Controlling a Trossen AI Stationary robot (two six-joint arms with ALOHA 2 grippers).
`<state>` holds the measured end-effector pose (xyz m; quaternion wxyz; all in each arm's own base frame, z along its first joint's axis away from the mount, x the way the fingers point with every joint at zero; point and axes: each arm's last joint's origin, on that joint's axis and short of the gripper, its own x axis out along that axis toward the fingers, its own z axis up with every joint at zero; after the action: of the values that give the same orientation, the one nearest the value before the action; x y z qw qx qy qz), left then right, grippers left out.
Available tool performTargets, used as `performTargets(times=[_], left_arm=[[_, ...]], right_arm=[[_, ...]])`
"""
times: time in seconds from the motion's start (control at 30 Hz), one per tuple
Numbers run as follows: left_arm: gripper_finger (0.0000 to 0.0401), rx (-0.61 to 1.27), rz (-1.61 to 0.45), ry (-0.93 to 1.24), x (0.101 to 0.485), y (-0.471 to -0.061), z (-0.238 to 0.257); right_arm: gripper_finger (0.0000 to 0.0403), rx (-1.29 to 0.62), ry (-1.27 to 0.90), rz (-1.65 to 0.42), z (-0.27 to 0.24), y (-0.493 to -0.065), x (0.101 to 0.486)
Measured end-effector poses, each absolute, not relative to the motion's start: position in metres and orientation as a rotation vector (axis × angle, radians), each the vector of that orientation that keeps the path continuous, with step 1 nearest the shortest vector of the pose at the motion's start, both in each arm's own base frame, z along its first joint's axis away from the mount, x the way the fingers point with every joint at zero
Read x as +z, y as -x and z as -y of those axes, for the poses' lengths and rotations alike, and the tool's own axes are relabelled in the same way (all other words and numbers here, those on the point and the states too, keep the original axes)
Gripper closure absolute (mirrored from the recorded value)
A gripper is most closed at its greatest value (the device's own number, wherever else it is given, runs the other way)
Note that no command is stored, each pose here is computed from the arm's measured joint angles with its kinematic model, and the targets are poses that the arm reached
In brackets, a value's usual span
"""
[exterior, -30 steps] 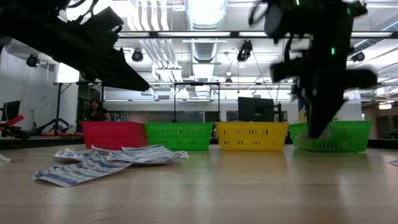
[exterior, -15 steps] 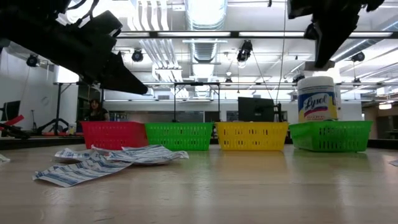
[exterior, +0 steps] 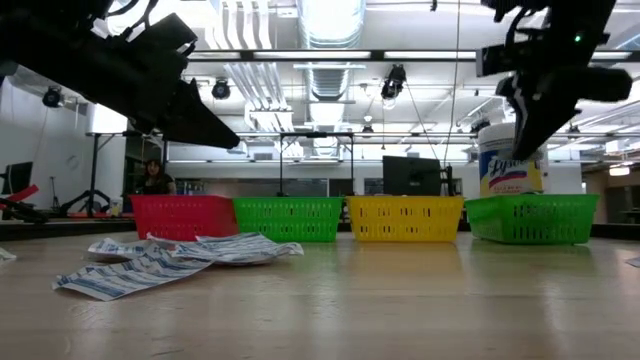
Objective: Pick & Place First Aid Supplies
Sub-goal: Put the blue alcohol pad into the right green bin
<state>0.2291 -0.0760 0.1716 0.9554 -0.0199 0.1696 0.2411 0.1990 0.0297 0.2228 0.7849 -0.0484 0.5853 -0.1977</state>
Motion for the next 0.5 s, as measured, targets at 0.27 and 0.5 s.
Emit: performTargets(times=[0.27, 0.5], left_arm=[[0.0280, 0.473, -0.343, 0.039, 0.172, -0.230, 0.077], [0.0280, 0.473, -0.343, 0.039, 0.172, -0.230, 0.077]], right_arm=[[0.0394, -0.388, 0.036, -1.330, -0.016, -0.200, 0.209], [0.0394, -0.414, 0.007, -1.340, -0.002, -0.202, 0.206]])
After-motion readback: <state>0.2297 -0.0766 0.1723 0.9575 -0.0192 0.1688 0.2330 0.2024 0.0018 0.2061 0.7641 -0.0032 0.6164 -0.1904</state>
